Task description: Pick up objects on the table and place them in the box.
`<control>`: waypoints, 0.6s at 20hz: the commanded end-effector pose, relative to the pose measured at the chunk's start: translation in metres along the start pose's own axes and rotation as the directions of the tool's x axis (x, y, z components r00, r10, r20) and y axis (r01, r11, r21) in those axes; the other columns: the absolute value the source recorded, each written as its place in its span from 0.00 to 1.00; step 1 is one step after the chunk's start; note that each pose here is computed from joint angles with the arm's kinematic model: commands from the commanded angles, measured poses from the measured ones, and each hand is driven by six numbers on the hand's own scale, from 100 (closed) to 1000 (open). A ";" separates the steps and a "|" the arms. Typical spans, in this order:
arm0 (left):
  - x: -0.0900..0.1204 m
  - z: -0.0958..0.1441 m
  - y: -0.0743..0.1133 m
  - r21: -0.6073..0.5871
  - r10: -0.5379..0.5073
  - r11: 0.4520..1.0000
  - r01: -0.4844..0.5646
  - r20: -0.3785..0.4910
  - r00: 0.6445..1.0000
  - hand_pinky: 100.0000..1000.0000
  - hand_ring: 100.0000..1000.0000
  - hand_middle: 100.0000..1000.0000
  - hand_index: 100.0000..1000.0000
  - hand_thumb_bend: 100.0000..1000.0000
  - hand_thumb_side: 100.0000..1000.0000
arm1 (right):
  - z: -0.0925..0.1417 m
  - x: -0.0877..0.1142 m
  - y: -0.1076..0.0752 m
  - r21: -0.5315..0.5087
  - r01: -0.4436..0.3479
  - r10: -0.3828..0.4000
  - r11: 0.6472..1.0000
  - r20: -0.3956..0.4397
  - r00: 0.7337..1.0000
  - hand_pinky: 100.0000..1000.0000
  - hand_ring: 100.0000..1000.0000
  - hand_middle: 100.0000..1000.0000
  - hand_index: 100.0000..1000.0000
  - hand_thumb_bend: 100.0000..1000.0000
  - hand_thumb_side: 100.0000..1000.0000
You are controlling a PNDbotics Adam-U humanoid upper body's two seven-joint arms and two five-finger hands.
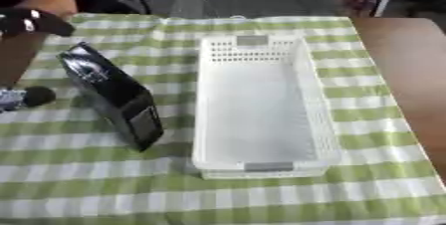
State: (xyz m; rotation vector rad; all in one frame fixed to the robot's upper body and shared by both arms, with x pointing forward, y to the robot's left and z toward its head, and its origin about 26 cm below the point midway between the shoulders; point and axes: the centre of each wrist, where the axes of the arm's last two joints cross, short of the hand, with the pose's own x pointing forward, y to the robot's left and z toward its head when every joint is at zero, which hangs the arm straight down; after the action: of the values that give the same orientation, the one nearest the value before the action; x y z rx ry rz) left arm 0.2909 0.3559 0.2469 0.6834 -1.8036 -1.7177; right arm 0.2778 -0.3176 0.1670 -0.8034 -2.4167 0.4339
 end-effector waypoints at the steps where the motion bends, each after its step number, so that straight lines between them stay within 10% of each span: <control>1: -0.005 -0.002 0.017 -0.122 -0.123 0.985 0.126 0.029 0.992 0.86 0.76 0.75 0.86 0.71 0.75 | -0.004 0.002 -0.004 0.011 -0.014 0.013 1.000 0.022 1.000 0.77 0.81 0.78 0.79 0.01 0.56; 12: -0.012 -0.017 0.019 -0.185 -0.148 0.969 0.163 0.093 0.985 0.86 0.76 0.74 0.86 0.74 0.74 | -0.005 0.003 -0.004 0.020 -0.010 0.010 1.000 0.026 1.000 0.77 0.81 0.78 0.79 0.01 0.56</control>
State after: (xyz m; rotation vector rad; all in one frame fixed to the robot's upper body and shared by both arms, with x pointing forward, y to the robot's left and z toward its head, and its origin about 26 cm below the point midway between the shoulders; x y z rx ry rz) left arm 0.3120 0.3501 0.2546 0.6643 -1.6718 -1.9837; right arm 0.2778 -0.3169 0.1668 -0.7953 -2.4136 0.4463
